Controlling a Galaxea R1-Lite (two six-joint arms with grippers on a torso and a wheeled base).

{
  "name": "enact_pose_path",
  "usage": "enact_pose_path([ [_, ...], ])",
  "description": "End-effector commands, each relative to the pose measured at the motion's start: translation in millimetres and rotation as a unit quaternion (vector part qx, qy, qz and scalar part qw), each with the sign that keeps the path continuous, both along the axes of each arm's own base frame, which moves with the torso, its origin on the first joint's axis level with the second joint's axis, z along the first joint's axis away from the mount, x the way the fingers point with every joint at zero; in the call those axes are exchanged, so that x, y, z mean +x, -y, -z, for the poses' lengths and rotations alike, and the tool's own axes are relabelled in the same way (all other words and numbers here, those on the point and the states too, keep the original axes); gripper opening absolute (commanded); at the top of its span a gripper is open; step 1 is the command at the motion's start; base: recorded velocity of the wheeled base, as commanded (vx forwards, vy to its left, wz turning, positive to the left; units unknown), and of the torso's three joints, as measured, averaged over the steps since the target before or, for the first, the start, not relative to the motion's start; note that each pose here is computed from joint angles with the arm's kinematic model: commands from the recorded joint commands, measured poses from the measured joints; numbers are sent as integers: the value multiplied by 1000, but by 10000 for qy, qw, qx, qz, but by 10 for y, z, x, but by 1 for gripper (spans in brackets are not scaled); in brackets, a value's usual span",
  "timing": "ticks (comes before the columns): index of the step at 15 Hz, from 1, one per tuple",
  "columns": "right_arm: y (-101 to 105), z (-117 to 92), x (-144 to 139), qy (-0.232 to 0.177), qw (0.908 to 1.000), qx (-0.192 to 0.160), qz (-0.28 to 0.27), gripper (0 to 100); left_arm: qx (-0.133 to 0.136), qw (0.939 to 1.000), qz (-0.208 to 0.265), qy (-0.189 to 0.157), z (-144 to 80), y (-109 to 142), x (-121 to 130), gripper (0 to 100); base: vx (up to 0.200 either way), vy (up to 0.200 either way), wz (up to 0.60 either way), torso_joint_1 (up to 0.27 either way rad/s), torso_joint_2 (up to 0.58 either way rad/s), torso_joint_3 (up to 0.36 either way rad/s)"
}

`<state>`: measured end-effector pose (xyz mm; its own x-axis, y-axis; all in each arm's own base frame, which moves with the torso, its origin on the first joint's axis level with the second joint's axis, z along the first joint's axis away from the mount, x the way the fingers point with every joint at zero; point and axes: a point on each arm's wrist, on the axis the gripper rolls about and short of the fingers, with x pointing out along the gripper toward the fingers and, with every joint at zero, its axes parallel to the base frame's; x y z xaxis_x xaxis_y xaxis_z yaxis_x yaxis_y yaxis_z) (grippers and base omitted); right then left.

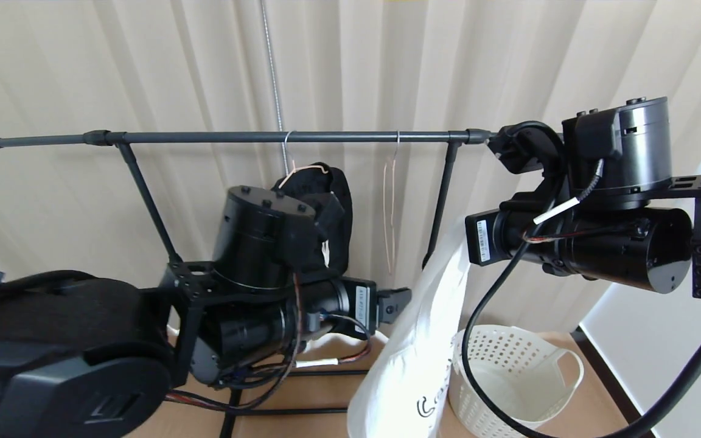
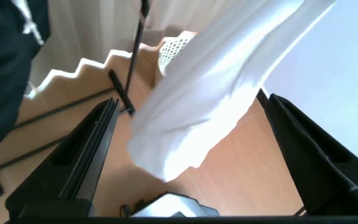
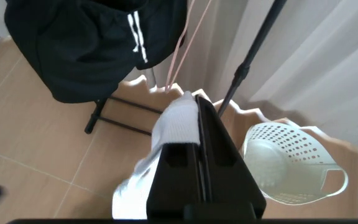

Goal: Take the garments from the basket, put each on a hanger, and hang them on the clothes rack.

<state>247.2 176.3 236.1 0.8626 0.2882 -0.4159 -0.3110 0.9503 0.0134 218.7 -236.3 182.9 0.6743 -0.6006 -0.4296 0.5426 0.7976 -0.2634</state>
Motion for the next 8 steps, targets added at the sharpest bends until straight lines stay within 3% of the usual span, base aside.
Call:
enact_pose_path([
  [1,-105,65,-4,-72,9999,-21,-119,0,218,9994,146,-215,272,216,59,100,0,0,0,0,0,0],
  [5,-218,97,-60,-114,9996,24,-245,0,42,9997,195,-149,299,391,116,100,0,0,0,0,0,0],
  [8,-201,54,-87,-58,9997,65,-247,0,43,10000,-63,-44,305,475,207,100,0,0,0,0,0,0],
])
